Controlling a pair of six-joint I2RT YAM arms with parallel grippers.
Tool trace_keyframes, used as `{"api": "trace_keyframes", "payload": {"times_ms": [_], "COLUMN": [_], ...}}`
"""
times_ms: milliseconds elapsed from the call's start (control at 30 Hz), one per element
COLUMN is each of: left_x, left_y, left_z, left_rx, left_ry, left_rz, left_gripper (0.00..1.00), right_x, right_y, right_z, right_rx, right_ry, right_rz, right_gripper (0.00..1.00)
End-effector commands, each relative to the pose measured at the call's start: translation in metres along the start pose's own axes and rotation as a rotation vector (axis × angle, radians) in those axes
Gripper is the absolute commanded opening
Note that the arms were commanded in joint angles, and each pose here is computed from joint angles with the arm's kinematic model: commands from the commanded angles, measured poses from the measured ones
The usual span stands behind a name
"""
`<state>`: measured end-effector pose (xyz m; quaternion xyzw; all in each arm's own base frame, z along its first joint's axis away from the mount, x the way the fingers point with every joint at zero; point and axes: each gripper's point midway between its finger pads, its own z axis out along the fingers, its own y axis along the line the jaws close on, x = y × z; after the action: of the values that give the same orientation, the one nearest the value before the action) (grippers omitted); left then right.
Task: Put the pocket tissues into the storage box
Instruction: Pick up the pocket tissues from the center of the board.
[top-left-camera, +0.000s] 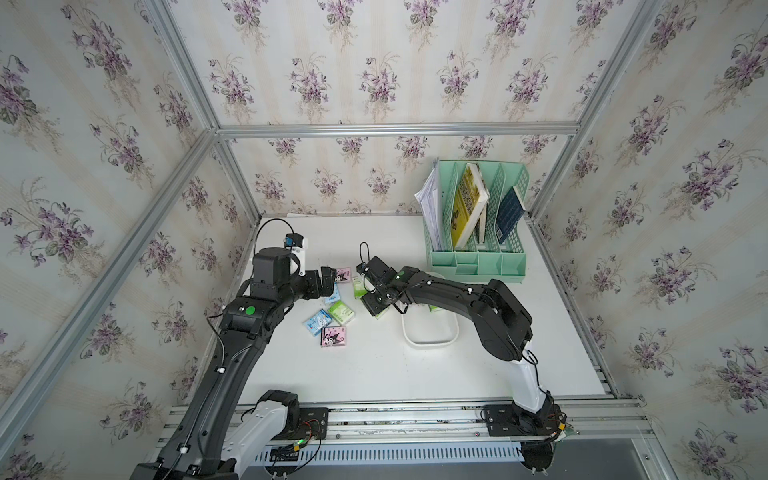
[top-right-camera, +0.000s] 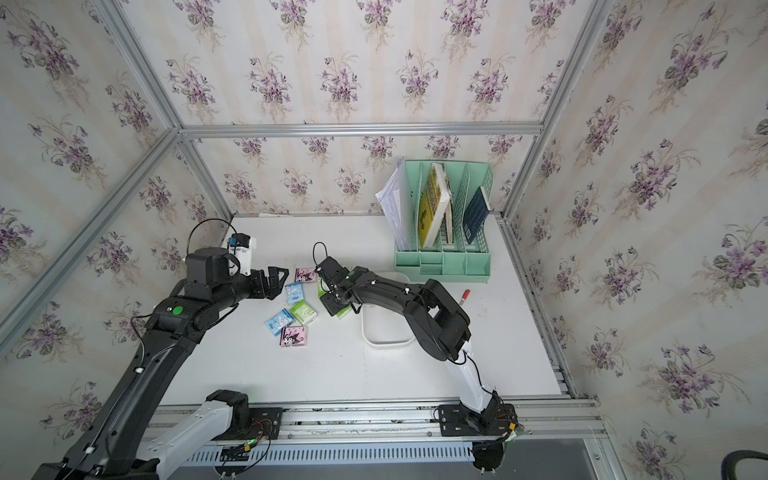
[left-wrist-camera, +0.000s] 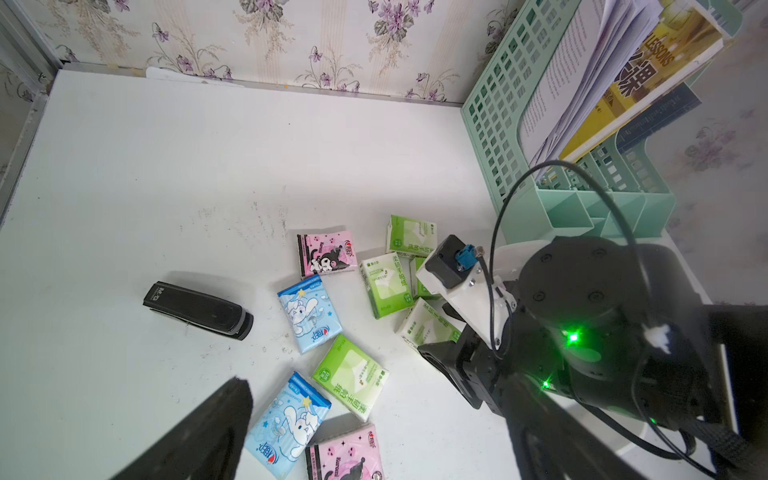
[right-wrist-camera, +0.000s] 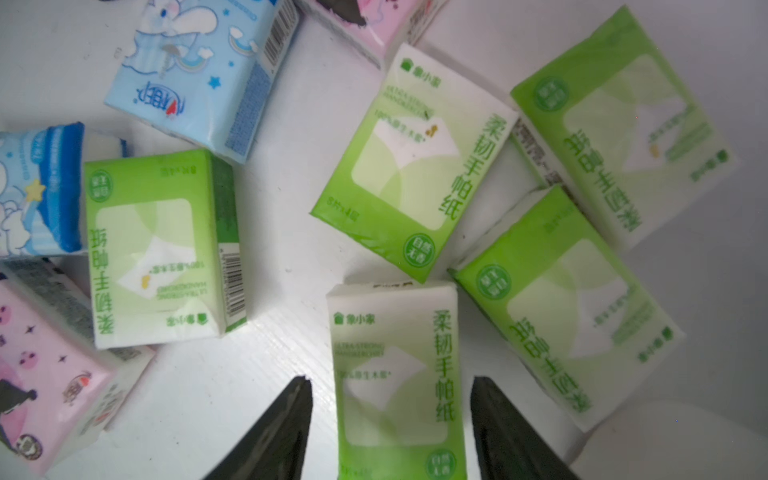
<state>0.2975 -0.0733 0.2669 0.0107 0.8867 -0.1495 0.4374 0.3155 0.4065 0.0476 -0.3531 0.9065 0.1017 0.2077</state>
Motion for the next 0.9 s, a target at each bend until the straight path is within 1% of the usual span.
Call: {"api": "trace_keyframes", "payload": {"times_ms": [0, 267, 333, 433, 533, 567, 733, 867], "left_x": [-0.003, -0.005, -0.005, -0.005, -0.006, -0.006, -0.007, -0.007], "left_y": [0.001, 0.001, 0.001, 0.002, 0.001, 0.001, 0.000, 0.000], "left_z": [-0.001, -0.001, -0.002, -0.001, 0.000, 0.000, -0.002, -0.003], "left_rx": [-0.007, -0.010, -0.013, -0.018, -0.012, -0.009, -0.010, -0.010], "left_ry": [-0.013, -0.010, -0.011, -0.013, -0.011, -0.011, -0.016, -0.019], "left_rz": [0.007, 0.014, 0.015, 0.015, 0.013, 0.014, 0.013, 0.007], "left_gripper": [0.99, 0.99, 0.99, 0.99, 0.99, 0.99, 0.99, 0.99], "right_x": [0.005, 0.016, 0.018, 0.020, 0.019, 0.018, 0.010, 0.001], "right_y": [-0.002, -0.001, -0.001, -0.001, 0.000, 0.001, 0.007, 0.015], "right_z": [0.005, 0.017, 0.019, 0.021, 0.018, 0.016, 0.003, -0.015], "right_rx": [0.018, 0.010, 0.010, 0.009, -0.001, -0.006, -0.046, -0.093], "right_ry": [0.031, 0.069, 0.077, 0.083, 0.076, 0.070, 0.027, -0.027], "right_rz": [0.001, -0.002, -0.002, -0.006, -0.005, -0.005, -0.019, -0.044], "right_gripper": [0.66, 0.66, 0.64, 0.57, 0.42, 0.39, 0.31, 0.28]}}
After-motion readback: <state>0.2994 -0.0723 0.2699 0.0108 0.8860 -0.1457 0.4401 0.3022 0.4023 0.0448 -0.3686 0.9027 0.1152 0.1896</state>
